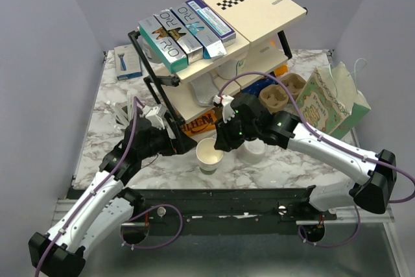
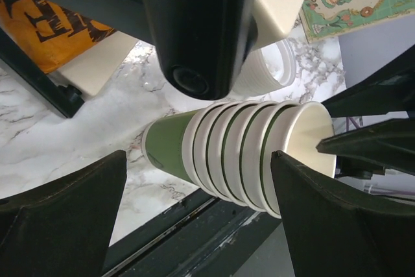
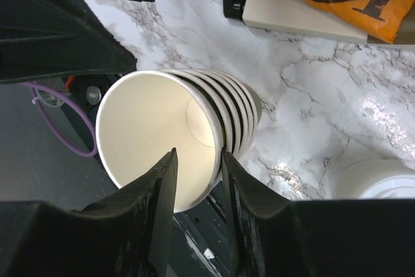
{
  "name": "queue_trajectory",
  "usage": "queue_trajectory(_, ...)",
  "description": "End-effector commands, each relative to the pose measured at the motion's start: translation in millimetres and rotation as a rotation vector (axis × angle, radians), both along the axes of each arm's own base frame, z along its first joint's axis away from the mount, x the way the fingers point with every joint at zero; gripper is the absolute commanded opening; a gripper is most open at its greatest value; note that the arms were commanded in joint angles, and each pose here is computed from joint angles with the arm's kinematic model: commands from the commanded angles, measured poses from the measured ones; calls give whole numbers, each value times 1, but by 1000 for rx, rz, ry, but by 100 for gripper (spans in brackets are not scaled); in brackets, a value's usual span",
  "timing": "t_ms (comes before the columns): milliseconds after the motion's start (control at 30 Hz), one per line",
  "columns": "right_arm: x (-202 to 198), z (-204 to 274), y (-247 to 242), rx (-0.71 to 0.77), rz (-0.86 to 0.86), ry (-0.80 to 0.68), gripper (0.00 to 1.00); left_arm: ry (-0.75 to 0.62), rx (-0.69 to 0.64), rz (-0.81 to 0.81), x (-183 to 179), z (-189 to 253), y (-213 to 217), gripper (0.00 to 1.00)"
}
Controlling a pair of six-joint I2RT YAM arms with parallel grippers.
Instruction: Pack the takeout coffee
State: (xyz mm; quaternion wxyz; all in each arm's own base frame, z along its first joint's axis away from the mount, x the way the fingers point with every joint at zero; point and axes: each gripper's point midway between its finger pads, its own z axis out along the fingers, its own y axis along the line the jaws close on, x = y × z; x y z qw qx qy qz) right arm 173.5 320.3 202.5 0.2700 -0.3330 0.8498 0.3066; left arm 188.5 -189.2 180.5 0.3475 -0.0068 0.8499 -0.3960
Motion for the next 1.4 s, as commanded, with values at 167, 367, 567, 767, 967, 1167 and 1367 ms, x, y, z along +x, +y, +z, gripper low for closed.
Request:
queue_trajectory(167, 0, 7, 1, -7, -6, -9, 21, 2, -29, -66, -4, -1, -17, 99)
queue_trajectory(367, 3, 22, 5, 25, -21, -19, 6, 16, 12, -52, -2, -10, -15, 99)
queue_trajectory(567, 3, 39, 9, 48, -34, -3, 1, 28, 37, -52, -1, -16, -14, 99)
queue_trajectory(767, 3, 49, 14, 109, -40, 30, 1, 46, 54, -53, -2, -23, -14, 99)
queue_trajectory(967, 6, 64, 12, 149, -37, 7, 1, 42, 56, -46, 0, -22, -13, 99)
queue_trajectory(1167, 7, 116, 3, 240, -26, -118, 1, 34, 72, -28, 4, -19, -11, 99)
queue_trajectory(1367, 3, 141, -10, 284, -37, -185, 1, 19, 84, -22, 7, -9, -9, 99)
